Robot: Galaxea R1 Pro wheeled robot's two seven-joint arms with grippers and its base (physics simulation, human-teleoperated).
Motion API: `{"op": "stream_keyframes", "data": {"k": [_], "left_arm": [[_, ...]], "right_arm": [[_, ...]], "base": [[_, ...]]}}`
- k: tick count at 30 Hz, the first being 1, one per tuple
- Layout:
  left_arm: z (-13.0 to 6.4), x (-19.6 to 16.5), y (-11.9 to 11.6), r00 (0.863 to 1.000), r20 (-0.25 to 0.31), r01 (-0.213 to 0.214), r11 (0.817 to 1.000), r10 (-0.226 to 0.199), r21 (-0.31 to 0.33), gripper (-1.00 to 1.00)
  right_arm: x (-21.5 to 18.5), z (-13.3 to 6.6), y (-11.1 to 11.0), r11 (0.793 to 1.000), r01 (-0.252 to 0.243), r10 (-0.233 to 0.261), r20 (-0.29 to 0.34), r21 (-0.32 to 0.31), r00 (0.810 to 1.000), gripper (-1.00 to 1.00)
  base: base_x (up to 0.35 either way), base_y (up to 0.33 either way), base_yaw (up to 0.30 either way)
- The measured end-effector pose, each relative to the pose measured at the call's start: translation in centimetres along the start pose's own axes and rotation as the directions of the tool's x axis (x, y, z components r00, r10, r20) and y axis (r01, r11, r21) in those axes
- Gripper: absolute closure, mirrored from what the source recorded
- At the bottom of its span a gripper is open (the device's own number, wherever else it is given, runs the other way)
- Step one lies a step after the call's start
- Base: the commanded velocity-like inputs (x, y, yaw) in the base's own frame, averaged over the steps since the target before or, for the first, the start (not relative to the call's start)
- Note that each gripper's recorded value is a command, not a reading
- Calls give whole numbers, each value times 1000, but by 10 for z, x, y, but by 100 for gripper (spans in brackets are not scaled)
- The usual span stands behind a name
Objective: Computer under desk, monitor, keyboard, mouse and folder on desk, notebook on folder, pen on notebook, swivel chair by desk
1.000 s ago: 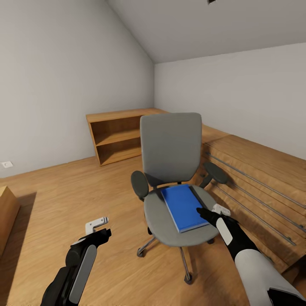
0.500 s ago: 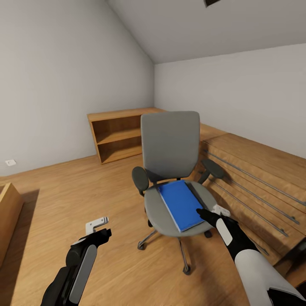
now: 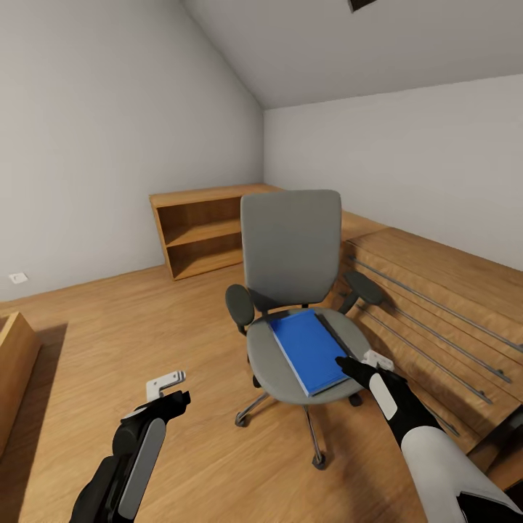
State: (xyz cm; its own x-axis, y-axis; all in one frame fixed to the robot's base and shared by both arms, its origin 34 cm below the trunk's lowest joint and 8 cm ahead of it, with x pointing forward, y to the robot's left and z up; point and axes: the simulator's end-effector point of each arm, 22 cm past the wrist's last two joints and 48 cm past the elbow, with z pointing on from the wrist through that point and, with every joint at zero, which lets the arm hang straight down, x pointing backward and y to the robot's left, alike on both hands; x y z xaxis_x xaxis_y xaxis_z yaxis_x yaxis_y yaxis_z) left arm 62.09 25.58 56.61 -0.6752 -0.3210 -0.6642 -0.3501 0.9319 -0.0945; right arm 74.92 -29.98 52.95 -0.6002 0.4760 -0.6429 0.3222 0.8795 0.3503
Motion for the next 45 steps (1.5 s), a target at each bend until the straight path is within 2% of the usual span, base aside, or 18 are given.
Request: {"op": "stream_keyframes", "data": {"k": [8,19,31,40,45], "left_arm": [[-8,-10,-2,1000,0,0,1000,0,0,-100],[-22,-28,-6,1000,-1,0,1000,0,0,-100],[-21,-27,-5,1000,-1,-1,1000,1,-2,-100],[-21,-28,-6,1000,2,0,1000,0,0,-100],[-21,-27,-6,1000,1,0,1000,0,0,-100]], "right_arm": [[3,-4,1,1000,1,-1,-27,10,1000,-100],[-14,-17,10,1000,1,-1,-27,11,1000,-100],[-15,-17,13,1000,1,-1,-23,0,1000,-100],[-17,-17,21,999,30,-30,-10,-12,999,-100],[-15,-17,30,996,81,-81,-10,-21,997,-100]], "base": [[0,0,0],[0,0,0],[9,2,0],[156,14,0],[20,1,0]]}}
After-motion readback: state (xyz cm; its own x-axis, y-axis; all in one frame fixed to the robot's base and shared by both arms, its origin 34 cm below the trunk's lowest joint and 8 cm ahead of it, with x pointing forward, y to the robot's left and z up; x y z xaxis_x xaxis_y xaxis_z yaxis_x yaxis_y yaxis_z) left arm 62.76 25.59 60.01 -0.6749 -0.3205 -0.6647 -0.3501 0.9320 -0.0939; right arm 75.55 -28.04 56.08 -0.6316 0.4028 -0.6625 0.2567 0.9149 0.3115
